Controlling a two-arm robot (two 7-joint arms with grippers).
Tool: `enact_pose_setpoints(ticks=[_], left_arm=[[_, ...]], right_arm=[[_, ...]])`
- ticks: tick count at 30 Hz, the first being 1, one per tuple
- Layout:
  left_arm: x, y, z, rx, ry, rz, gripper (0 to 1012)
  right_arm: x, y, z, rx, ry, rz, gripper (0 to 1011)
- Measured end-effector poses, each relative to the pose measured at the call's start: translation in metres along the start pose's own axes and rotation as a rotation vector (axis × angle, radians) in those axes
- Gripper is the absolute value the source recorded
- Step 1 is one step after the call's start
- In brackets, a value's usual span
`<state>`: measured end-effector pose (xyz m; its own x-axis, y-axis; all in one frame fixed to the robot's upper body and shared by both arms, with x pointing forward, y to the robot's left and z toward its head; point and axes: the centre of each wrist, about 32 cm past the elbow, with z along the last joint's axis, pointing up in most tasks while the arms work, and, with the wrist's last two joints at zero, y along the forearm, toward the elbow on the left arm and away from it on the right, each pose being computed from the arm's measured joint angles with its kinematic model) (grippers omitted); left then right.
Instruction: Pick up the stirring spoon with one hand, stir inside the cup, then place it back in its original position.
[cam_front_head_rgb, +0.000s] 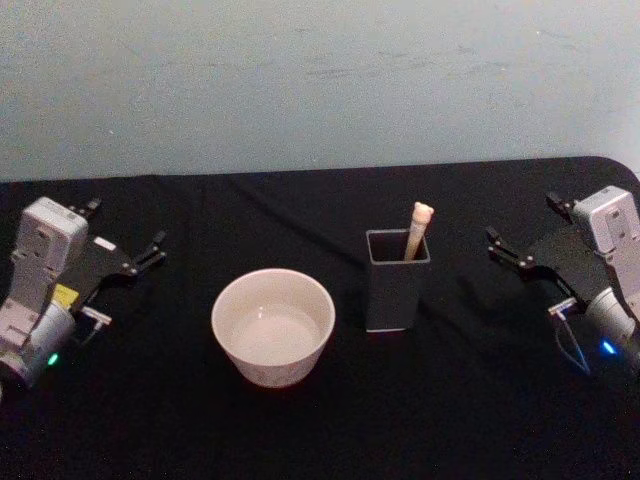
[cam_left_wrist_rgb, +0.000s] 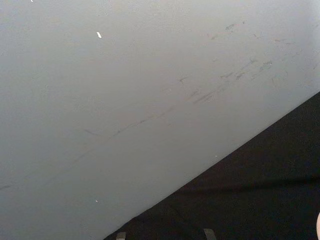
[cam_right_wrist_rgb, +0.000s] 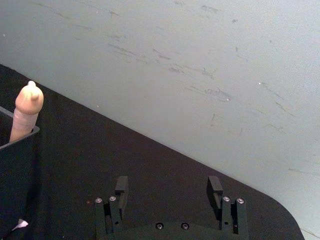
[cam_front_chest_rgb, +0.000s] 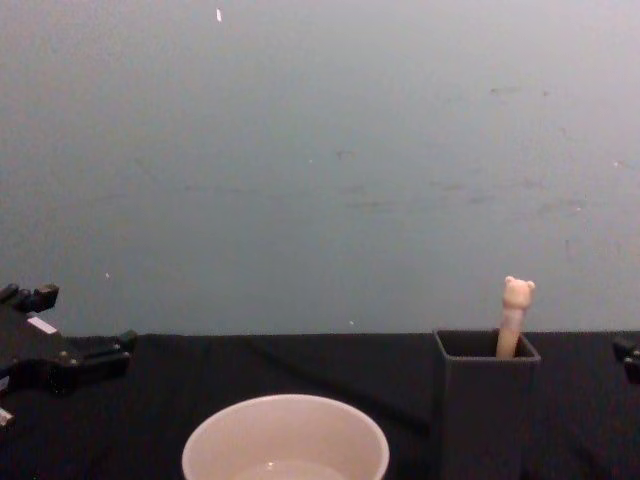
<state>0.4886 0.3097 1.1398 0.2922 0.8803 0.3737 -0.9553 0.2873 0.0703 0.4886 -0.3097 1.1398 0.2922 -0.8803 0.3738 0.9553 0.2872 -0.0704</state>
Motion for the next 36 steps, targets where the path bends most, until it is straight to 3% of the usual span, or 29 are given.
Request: enact_pose_setpoints(ticks=[36], left_arm=[[0.0000, 0.0000, 0.0000, 0.000, 0.000, 0.000, 1001]], right_arm=[[0.0000, 0.0000, 0.0000, 0.000, 0.000, 0.000, 1002]])
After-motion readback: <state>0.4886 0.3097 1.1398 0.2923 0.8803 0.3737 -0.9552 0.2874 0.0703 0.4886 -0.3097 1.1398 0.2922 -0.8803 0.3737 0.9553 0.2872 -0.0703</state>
